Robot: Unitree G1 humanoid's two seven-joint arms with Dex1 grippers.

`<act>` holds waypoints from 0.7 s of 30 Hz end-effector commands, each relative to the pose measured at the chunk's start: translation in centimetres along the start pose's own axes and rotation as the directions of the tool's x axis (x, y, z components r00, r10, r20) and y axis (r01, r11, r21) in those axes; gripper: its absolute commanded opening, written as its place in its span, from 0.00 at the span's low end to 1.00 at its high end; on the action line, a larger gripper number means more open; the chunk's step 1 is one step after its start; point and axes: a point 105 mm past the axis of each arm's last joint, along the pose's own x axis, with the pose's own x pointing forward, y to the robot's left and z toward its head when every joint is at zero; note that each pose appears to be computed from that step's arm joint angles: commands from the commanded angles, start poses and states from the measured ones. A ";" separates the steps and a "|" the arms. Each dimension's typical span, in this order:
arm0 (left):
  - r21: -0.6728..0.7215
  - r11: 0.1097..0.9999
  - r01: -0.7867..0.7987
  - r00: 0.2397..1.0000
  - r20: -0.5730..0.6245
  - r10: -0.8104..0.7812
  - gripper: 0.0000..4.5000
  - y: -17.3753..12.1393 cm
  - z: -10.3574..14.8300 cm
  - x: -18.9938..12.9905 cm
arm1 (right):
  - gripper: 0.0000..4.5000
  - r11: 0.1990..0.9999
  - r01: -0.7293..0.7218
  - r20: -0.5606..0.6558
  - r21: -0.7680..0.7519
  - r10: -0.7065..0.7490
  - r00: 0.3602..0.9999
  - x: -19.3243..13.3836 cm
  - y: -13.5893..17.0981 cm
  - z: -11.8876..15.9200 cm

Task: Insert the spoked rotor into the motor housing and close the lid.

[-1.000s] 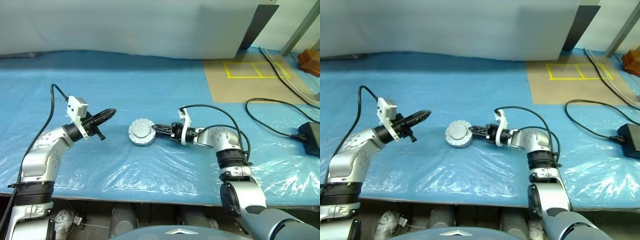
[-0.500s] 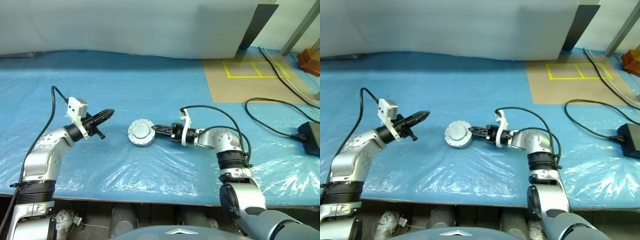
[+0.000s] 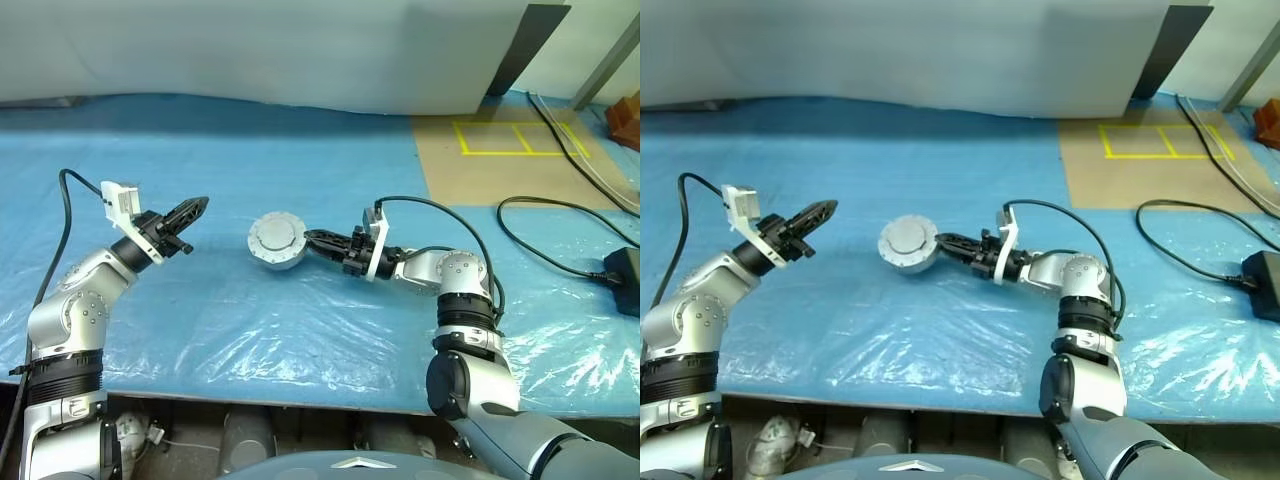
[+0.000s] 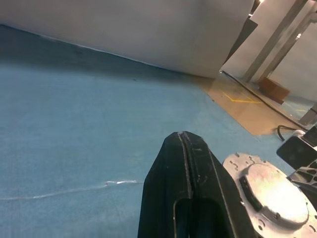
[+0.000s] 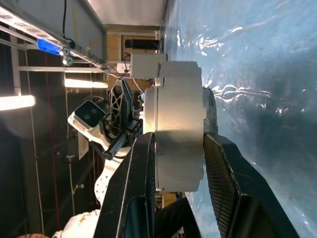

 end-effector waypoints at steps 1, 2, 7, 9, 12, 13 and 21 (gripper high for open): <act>0.016 1.000 0.022 0.999 0.026 -0.022 0.00 -0.6 1.1 0.2 | 0.25 0.995 -0.096 0.044 -0.020 0.097 0.994 0.0 2.0 1.0; 0.010 1.000 0.027 0.999 0.027 -0.027 0.00 -0.7 1.2 0.2 | 0.25 0.994 -0.111 0.052 -0.023 0.112 0.992 -0.1 2.4 1.2; -0.080 0.994 0.072 0.997 0.010 -0.072 0.00 -1.3 0.5 -1.3 | 0.25 0.982 -0.176 0.081 -0.068 0.181 0.980 0.1 4.4 2.0; -0.195 0.979 0.066 0.997 0.049 -0.058 0.00 -1.0 0.5 -1.9 | 0.25 0.979 -0.190 0.091 -0.074 0.197 0.976 0.3 4.9 2.1; -0.331 0.944 0.004 0.998 0.060 0.017 0.13 0.0 -0.5 -2.6 | 0.25 0.977 -0.199 0.096 -0.082 0.207 0.974 0.5 5.4 2.2; -0.356 0.934 0.007 0.998 0.064 0.017 0.20 -0.1 -0.7 -2.8 | 0.25 0.976 -0.201 0.097 -0.083 0.209 0.973 0.5 5.5 2.3; -0.514 0.856 0.053 0.994 0.109 0.004 0.82 -2.1 -2.0 -2.8 | 0.25 0.956 -0.263 0.090 -0.127 0.275 0.957 1.0 8.2 2.7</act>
